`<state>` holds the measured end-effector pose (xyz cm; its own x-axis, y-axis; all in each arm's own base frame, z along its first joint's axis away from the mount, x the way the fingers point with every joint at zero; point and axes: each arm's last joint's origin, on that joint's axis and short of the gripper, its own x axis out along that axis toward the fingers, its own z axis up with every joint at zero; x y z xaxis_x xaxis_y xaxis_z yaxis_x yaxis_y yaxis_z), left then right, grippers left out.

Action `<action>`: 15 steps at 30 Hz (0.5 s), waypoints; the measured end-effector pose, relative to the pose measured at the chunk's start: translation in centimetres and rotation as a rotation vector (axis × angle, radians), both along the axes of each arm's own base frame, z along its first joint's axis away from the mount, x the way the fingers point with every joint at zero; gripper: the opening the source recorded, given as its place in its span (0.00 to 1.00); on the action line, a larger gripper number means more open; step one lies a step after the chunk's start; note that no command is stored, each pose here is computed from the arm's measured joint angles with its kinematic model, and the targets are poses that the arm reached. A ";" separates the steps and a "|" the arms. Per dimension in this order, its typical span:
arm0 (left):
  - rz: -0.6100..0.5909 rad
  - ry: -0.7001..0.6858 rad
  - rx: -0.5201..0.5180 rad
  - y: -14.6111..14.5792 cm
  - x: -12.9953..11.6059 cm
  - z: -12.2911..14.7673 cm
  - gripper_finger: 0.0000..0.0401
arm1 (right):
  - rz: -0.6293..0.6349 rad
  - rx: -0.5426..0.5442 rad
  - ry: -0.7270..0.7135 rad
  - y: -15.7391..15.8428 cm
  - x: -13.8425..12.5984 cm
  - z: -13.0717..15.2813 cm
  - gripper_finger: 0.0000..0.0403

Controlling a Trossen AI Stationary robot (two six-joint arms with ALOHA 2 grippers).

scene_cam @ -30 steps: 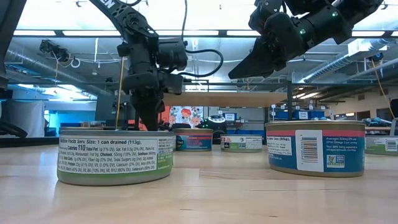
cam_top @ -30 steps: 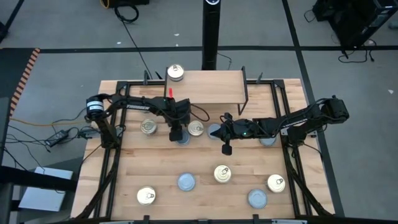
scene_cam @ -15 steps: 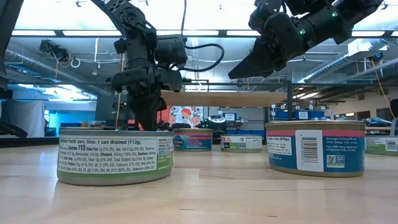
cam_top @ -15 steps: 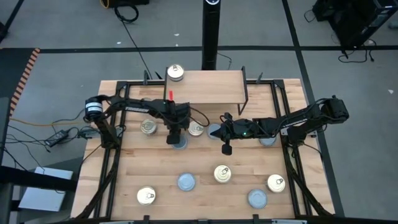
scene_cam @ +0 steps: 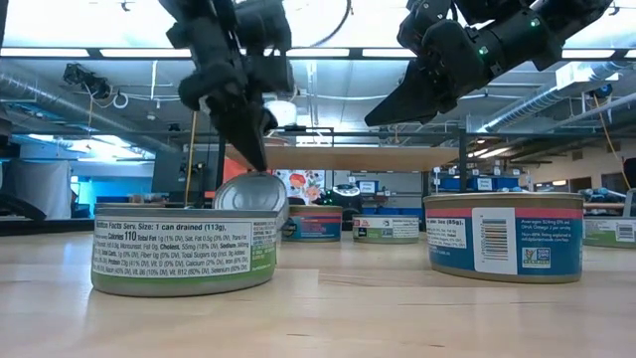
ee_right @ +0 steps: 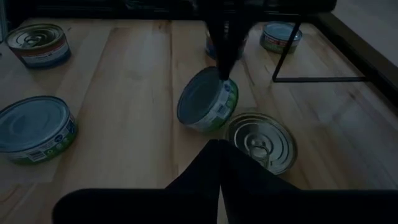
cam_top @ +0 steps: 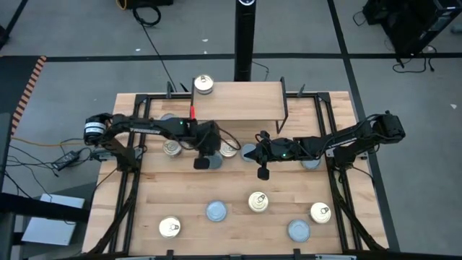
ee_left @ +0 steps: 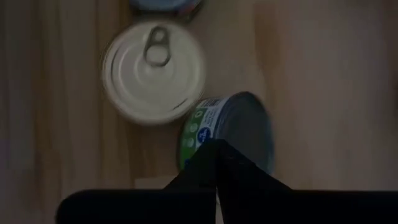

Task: Stack canned seafood by type on shelf
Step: Put the green tuna can on the shelf

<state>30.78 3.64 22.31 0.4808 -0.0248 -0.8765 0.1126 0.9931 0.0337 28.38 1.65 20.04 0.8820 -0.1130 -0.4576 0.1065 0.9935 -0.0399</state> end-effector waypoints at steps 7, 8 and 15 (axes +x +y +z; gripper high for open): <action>-0.131 -0.035 0.027 -3.4 0.4 0.4 0.00 | 0.000 0.000 0.000 0.0 0.0 0.0 0.04; -0.141 -0.037 0.036 -3.8 0.4 0.4 0.00 | 0.000 0.000 0.000 0.0 0.0 0.0 0.04; -0.106 0.019 0.115 -5.1 -0.1 0.2 0.00 | 0.000 0.002 0.000 0.0 0.0 0.0 0.06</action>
<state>30.70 -1.42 22.52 0.4641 0.0269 -0.8854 0.2179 0.9654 0.1436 28.37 1.68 20.04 0.8819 -0.1120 -0.4580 0.1063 0.9936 -0.0382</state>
